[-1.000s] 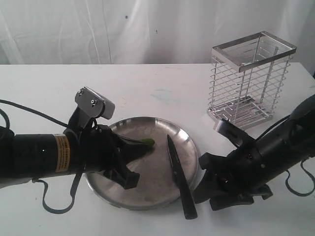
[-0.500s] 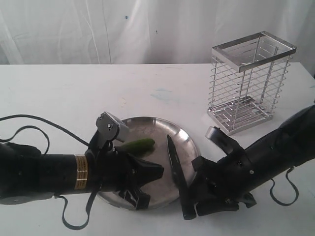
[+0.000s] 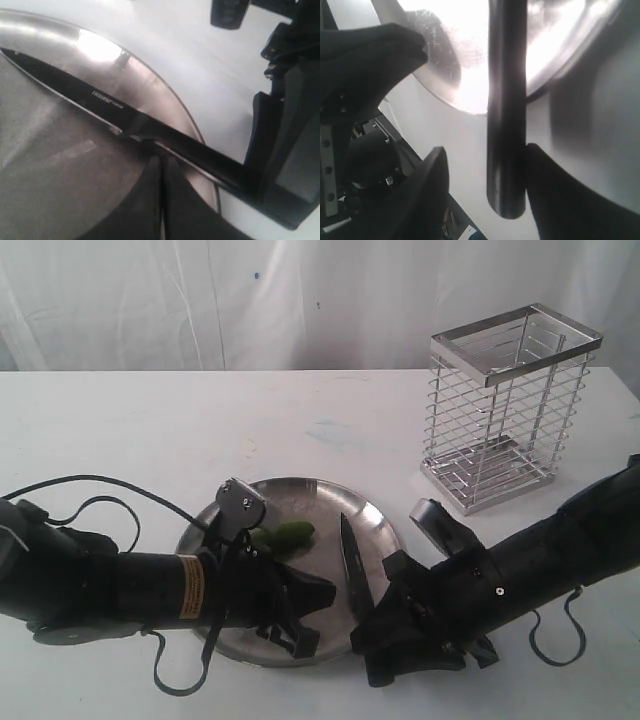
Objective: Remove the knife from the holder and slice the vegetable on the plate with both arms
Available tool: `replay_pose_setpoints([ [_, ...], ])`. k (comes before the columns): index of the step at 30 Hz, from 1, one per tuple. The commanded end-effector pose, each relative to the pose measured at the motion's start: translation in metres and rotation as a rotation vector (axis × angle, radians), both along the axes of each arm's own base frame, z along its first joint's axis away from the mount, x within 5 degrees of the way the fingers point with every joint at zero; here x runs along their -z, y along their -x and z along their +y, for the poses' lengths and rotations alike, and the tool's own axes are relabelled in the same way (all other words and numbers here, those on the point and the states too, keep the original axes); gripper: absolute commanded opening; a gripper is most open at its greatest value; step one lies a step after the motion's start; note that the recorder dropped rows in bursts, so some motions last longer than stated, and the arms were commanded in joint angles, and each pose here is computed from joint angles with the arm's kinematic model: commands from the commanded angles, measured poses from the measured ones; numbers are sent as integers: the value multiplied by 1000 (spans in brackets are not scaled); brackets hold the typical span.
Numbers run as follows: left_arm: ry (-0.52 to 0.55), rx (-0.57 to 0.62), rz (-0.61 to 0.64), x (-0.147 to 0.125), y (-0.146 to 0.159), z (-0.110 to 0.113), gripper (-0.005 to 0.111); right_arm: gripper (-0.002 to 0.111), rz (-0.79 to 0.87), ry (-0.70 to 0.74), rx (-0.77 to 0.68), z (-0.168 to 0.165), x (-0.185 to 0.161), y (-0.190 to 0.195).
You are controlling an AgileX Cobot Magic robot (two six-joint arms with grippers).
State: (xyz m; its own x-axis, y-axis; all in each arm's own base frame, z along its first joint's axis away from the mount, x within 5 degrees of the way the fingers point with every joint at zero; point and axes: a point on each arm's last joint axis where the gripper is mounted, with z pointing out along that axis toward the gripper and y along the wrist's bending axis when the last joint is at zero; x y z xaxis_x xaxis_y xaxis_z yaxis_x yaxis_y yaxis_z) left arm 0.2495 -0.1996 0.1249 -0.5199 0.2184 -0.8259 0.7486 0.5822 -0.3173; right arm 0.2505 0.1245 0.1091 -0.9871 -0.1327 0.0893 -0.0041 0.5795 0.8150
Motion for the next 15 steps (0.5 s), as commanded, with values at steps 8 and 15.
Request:
replay_pose_setpoints([
  [8, -50, 11, 26, 8, 0, 2, 0, 44, -5, -26, 4, 1, 3, -1],
  [15, -31, 17, 20, 7, 1, 1, 0, 45, 14, -27, 4, 1, 8, -1],
])
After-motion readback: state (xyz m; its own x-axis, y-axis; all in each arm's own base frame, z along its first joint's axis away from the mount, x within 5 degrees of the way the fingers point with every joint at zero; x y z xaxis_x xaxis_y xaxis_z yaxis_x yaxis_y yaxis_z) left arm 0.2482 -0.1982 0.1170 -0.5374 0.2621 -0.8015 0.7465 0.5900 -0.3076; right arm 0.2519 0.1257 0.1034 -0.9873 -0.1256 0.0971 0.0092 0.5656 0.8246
